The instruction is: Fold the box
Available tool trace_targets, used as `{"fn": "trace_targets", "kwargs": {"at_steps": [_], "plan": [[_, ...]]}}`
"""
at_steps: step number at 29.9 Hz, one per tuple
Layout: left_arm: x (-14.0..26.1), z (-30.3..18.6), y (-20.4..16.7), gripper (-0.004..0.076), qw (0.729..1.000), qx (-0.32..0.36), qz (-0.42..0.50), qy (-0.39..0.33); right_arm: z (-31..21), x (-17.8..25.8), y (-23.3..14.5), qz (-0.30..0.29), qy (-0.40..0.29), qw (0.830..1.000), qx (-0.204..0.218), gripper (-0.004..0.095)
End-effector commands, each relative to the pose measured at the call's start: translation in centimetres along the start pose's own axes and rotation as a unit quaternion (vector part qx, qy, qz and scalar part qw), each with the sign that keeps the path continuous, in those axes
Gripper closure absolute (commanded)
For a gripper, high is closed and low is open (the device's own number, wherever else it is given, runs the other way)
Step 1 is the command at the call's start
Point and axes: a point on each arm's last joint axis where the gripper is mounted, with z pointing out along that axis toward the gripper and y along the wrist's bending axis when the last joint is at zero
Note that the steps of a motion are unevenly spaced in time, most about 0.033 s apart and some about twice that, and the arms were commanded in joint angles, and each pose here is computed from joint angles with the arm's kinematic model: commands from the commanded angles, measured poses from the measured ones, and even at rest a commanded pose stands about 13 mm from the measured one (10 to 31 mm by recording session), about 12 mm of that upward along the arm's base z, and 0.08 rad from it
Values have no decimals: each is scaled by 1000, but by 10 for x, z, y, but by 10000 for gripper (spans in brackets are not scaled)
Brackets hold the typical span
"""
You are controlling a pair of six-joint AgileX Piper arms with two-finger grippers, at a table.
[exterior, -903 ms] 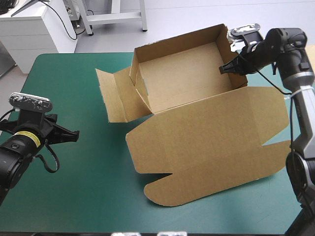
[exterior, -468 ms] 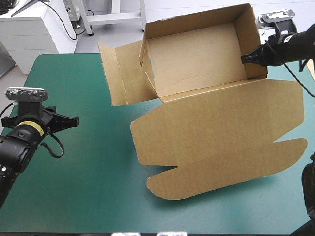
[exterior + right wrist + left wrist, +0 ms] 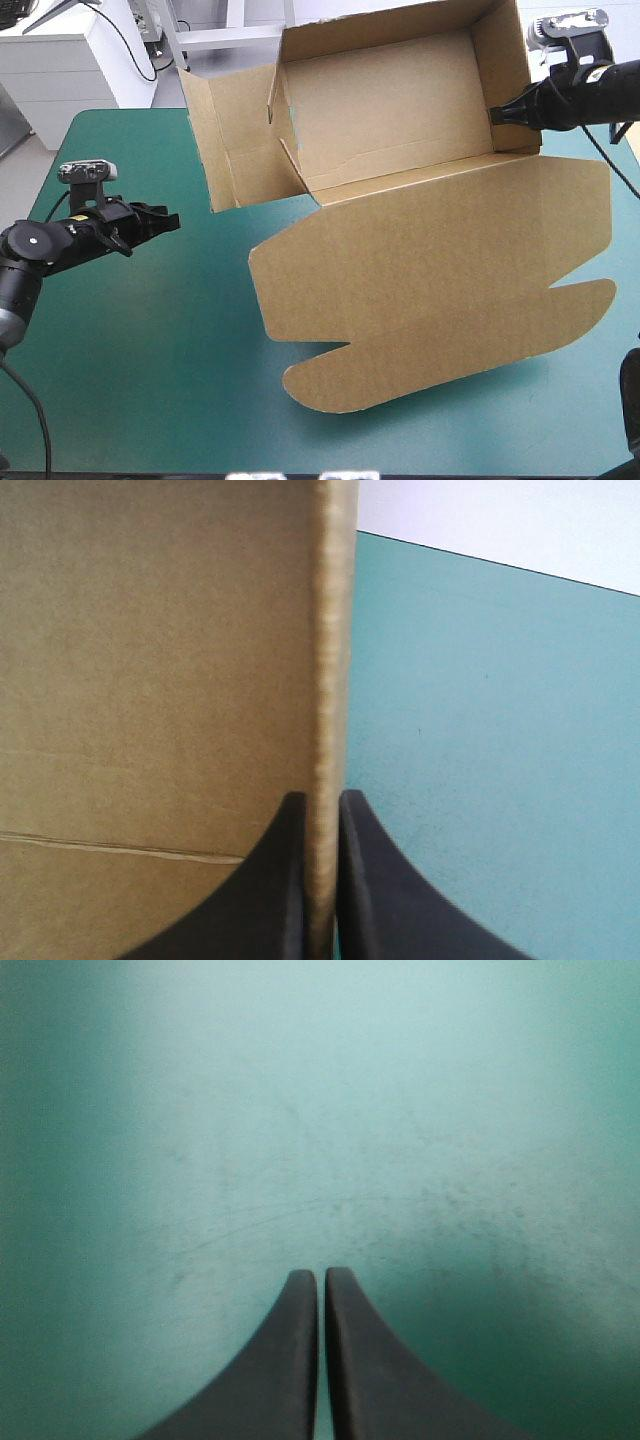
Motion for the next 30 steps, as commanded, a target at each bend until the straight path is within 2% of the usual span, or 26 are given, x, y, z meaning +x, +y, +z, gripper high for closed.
{"fn": "trace_targets", "kwargs": {"at_steps": [1, 11, 24, 30], "plan": [[-16, 1, -3, 705, 995, 87, -19, -54, -30, -8, 15, -2, -50, 998, -30, 929], [-24, 15, -11, 706, 958, 257, -92, -89, -30, -8, 17, -2, -52, 998, -36, 929], [-37, 12, -23, 712, 916, 377, -98, -91, -21, -10, 45, -38, -42, 996, -65, 929], [-35, 6, -30, 712, 898, 420, -100, -78, -15, -9, 48, -46, -27, 998, -45, 927]]}}
